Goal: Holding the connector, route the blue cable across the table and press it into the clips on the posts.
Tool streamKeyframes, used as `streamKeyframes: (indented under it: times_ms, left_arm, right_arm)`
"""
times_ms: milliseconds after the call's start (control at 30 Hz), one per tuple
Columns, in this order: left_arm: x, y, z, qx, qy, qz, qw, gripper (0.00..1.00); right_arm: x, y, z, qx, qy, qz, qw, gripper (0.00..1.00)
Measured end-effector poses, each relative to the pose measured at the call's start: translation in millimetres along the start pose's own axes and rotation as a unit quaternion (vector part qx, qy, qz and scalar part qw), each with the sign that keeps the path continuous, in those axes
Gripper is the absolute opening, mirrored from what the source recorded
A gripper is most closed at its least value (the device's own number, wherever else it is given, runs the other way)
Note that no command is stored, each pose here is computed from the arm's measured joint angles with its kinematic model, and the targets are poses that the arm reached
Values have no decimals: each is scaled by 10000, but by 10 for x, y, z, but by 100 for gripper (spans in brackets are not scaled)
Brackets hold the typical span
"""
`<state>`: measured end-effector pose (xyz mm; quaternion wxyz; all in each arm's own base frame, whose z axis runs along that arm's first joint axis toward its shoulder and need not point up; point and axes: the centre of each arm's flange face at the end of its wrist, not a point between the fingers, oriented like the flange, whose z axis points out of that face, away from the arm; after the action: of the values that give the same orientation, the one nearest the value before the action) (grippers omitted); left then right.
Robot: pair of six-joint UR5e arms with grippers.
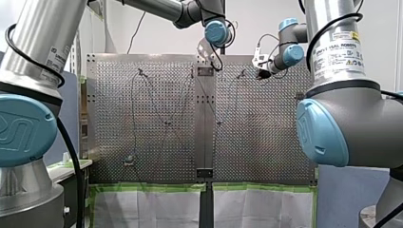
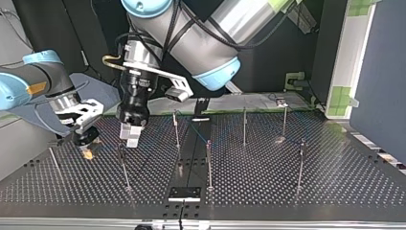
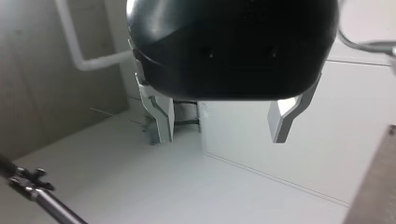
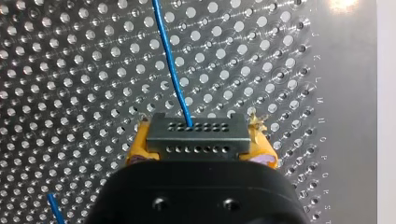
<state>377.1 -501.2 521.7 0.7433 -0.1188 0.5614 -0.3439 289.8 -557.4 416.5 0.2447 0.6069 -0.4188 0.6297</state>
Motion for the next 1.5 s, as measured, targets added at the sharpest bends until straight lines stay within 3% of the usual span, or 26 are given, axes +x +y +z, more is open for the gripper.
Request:
streamKeyframes:
  times_ms: [333, 633, 867, 1167, 1300, 1500]
  left_arm:
    - [245, 89, -243, 75, 3, -147, 9999, 100]
    - [506, 174, -534, -104, -32, -318, 9994, 100]
    - [658, 368, -649, -243, -96, -356, 9990, 100]
    - [924, 863, -584, -253, -52, -438, 9987, 100]
    - [1151, 1232, -552, -398, 13, -176, 9991, 100]
    - [1475, 1725, -612, -676, 118, 200, 9974, 100]
  right_arm:
    - [-10, -50, 5, 40, -9, -7, 10000, 0]
    - [-14, -64, 7, 50, -12, -8, 10000, 0]
    - [-9, -45, 5, 34, -8, -6, 10000, 0]
    - [-13, -57, 6, 46, -11, -7, 10000, 0]
    - [-14, -65, 6, 55, -14, -6, 10000, 0]
    - [-11, -68, 4, 54, -14, -7, 10000, 0]
